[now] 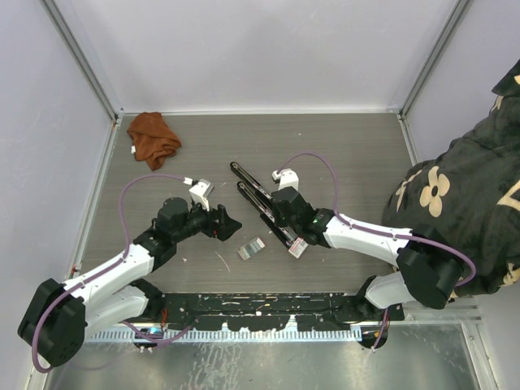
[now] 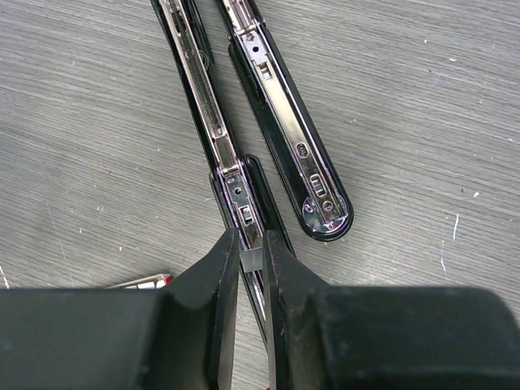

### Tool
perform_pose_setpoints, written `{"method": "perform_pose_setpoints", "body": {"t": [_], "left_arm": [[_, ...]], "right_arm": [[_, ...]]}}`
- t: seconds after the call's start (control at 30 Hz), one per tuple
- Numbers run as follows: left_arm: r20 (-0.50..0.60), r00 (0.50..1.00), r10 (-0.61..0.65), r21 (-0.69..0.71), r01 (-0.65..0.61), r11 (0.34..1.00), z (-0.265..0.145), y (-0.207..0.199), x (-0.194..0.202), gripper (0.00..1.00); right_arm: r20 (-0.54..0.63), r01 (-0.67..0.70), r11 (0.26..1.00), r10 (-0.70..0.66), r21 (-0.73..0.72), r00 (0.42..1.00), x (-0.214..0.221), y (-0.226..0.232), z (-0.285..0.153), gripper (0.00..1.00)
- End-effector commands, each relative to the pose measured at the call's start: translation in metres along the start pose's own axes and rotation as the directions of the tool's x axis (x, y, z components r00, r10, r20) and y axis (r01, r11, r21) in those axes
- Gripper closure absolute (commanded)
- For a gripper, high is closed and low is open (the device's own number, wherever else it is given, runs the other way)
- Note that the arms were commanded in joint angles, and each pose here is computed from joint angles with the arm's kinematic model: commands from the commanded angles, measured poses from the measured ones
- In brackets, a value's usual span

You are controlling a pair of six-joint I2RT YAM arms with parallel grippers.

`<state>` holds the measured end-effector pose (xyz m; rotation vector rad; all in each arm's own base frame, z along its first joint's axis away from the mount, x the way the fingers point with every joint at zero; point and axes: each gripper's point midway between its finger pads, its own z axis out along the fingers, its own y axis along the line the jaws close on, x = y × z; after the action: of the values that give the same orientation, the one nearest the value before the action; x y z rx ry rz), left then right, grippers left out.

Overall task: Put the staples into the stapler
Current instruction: Install the staple into the stapler.

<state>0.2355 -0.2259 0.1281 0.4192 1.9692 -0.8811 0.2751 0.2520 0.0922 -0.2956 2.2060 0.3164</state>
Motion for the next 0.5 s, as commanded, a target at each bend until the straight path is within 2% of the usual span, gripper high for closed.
{"method": "perform_pose_setpoints", "body": {"t": [0.0, 0.47], "left_arm": [[0.068, 0.997, 0.026, 0.006, -0.027, 1.0, 0.0011, -0.0019, -0.0171, 0.17], [0.071, 0.997, 0.028, 0.005, -0.028, 1.0, 0.0003, -0.0016, -0.0174, 0.17]], "right_arm": [[0.061, -0.003, 1.0, 0.003, 0.002, 0.998, -0.0147, 0.0035, 0.0025, 0.81], [0.044, 0.018, 1.0, -0.018, 0.016, 0.999, -0.0069, 0.0008, 0.0063, 0.81]]}}
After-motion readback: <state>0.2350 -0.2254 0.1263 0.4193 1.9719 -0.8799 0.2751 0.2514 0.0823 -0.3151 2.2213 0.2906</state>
